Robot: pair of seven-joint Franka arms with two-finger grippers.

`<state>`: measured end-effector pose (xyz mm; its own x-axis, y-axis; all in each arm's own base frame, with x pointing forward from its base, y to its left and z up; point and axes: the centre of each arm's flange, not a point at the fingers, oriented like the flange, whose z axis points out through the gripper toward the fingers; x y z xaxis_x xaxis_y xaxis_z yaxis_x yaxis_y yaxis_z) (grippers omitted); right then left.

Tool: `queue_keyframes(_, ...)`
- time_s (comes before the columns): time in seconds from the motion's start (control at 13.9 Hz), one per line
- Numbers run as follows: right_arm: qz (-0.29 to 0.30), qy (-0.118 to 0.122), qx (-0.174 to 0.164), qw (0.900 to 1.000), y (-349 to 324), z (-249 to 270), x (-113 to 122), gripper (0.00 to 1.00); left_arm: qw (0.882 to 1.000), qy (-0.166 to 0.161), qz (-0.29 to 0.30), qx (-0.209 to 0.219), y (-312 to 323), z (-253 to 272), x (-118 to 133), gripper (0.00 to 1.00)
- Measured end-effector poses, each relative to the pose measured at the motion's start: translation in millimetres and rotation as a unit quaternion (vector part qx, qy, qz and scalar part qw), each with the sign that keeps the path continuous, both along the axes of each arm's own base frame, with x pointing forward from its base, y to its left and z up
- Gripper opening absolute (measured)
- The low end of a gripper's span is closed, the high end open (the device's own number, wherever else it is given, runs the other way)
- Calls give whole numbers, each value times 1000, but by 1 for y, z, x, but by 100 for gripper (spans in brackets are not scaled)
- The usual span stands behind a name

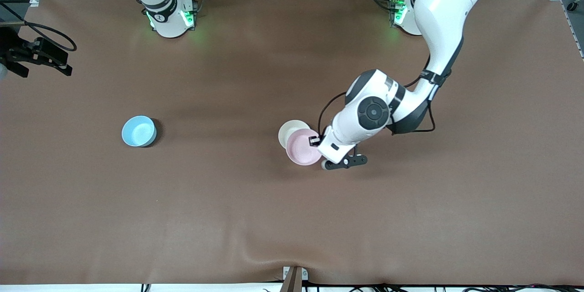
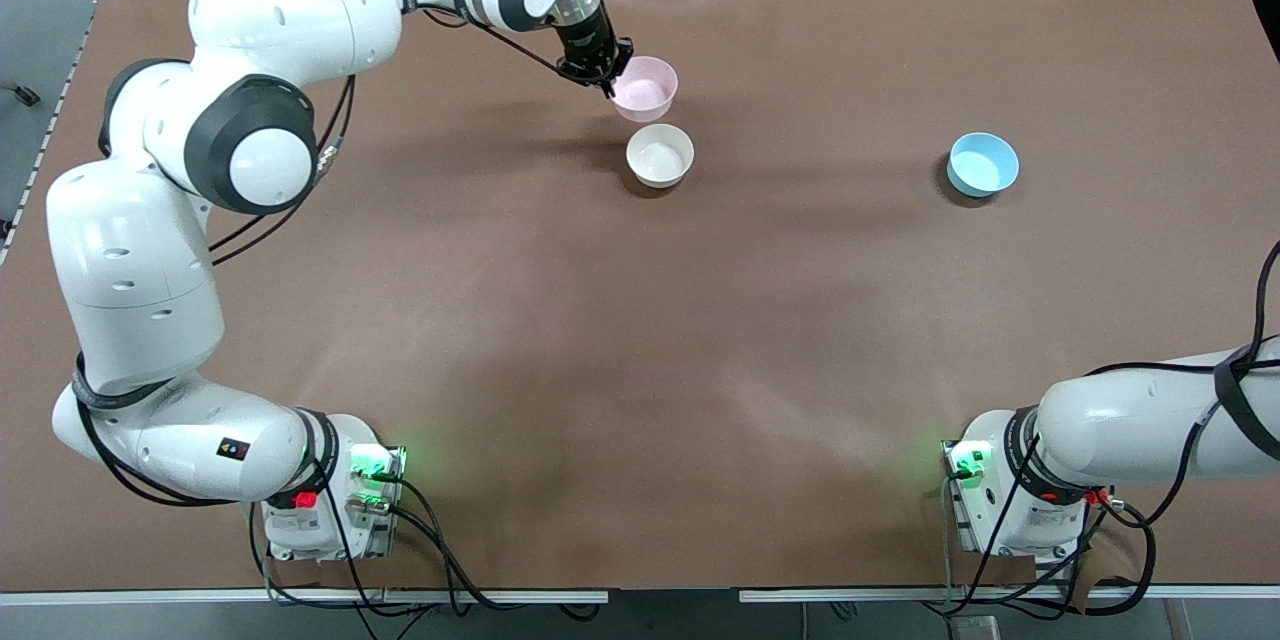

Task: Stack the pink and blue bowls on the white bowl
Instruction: 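Carry the pink bowl with the left gripper over the white bowl, then lower the pink bowl into the white bowl and open the left gripper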

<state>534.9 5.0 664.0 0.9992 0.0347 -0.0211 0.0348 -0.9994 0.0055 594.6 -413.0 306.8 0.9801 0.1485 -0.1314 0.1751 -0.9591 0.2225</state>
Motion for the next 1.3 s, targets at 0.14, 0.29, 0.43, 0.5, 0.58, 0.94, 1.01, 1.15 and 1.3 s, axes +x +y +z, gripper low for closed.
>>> queue_keyframes(0.14, 0, 0, 0, 1000, 0, 0, 0, 100, 1000, 0, -2, 1, -8, -1, -6, 3)
queue_keyframes(0.29, 0, 0, 0, 1000, 0, 0, 0, 100, 1000, -3, 5, 5, -18, -10, -16, 3)
queue_keyframes(0.43, 0, 0, 0, 1000, 0, 0, 0, 100, 1000, -10, 12, 15, -25, -26, -29, 3)
queue_keyframes(0.5, 0, 0, 0, 1000, 0, 0, 0, 100, 1000, -8, 11, 19, -27, -33, -35, 3)
queue_keyframes(0.58, 0, 0, 0, 1000, 0, 0, 0, 100, 1000, -5, 11, 22, -29, -39, -41, 3)
queue_keyframes(0.94, 0, 0, 0, 1000, 0, 0, 0, 100, 999, 3, 11, 34, -40, -39, -66, 3)
queue_keyframes(1.01, 0, 0, 0, 1000, 0, 0, 0, 100, 999, 3, 11, 37, -39, -38, -70, 3)
queue_keyframes(1.15, 0, 0, 0, 1000, 0, 0, 0, 100, 999, 2, 7, 44, -35, -37, -76, 3)
queue_keyframes(1.3, 0, 0, 0, 1000, 0, 0, 0, 100, 999, -4, 4, 49, -32, -40, -76, 3)
